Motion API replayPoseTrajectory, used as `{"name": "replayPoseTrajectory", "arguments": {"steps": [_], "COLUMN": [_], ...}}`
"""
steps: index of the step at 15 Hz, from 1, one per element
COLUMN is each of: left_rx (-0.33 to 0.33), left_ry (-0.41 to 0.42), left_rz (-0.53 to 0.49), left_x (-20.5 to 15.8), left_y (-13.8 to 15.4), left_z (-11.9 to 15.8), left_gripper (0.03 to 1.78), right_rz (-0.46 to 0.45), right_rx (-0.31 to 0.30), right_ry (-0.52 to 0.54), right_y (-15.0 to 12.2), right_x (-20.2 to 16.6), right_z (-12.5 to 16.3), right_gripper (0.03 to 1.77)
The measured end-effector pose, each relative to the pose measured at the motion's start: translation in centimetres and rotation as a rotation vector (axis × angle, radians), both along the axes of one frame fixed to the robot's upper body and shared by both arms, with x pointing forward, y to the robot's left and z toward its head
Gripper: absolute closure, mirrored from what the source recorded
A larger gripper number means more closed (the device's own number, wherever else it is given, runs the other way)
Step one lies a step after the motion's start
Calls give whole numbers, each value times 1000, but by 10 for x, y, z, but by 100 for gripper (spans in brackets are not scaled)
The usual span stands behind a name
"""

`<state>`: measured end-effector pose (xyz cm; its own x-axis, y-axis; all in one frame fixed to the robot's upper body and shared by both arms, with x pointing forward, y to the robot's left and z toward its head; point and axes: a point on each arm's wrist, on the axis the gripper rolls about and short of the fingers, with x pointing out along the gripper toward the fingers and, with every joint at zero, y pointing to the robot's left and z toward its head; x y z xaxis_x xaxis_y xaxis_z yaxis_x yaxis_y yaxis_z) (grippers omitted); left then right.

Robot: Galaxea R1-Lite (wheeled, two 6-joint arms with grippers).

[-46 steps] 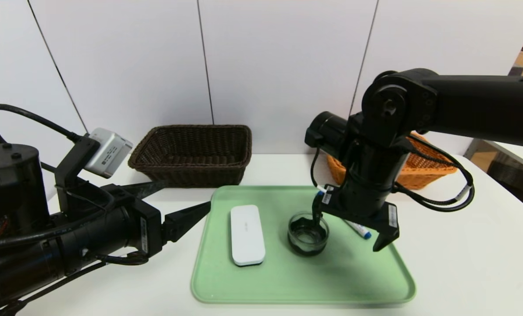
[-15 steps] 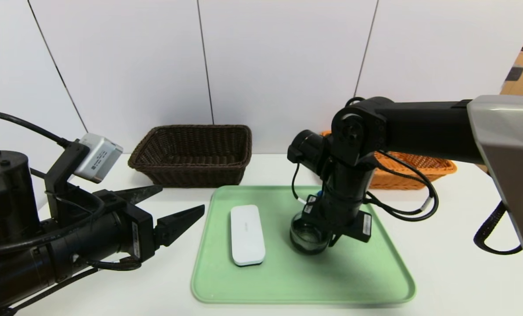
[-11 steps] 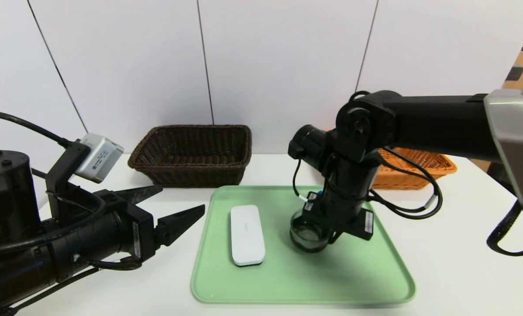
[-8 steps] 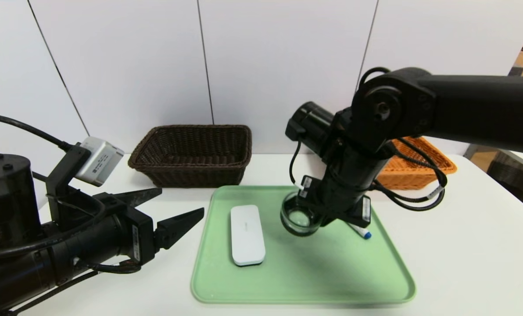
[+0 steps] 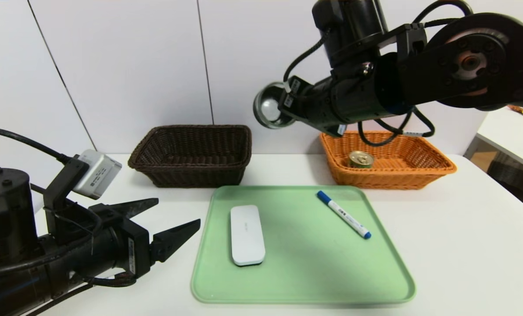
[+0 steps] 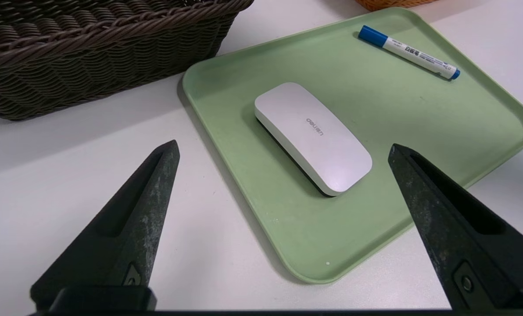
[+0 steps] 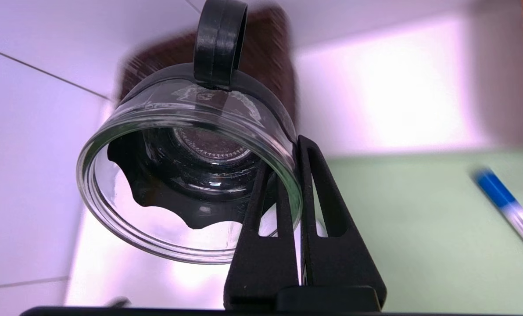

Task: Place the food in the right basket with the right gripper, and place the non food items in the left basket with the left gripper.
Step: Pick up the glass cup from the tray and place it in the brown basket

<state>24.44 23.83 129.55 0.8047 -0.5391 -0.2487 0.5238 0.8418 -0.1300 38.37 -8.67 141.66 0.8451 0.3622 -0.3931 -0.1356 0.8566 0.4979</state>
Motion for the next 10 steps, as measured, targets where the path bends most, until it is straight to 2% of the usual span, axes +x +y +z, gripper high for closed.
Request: {"name": "replayPoseTrajectory", "arguments": {"steps": [3, 6, 10], "left_rx": [10, 31, 57], "left_ry": [-9, 20, 55], "left_rz": [3, 15, 7], "left_x": [-6, -14, -25], "left_y": [4, 8, 14], "left_z": [-2, -14, -29], "left_gripper": [12, 12, 12], "right_rz": [56, 102, 122], "right_rx": [98, 171, 186], "right_ry": [-138, -203, -214], "right_y": [18, 35, 56], "right_x": [18, 33, 59], "right_z": [0, -11, -48], "right_gripper": [170, 170, 170]}}
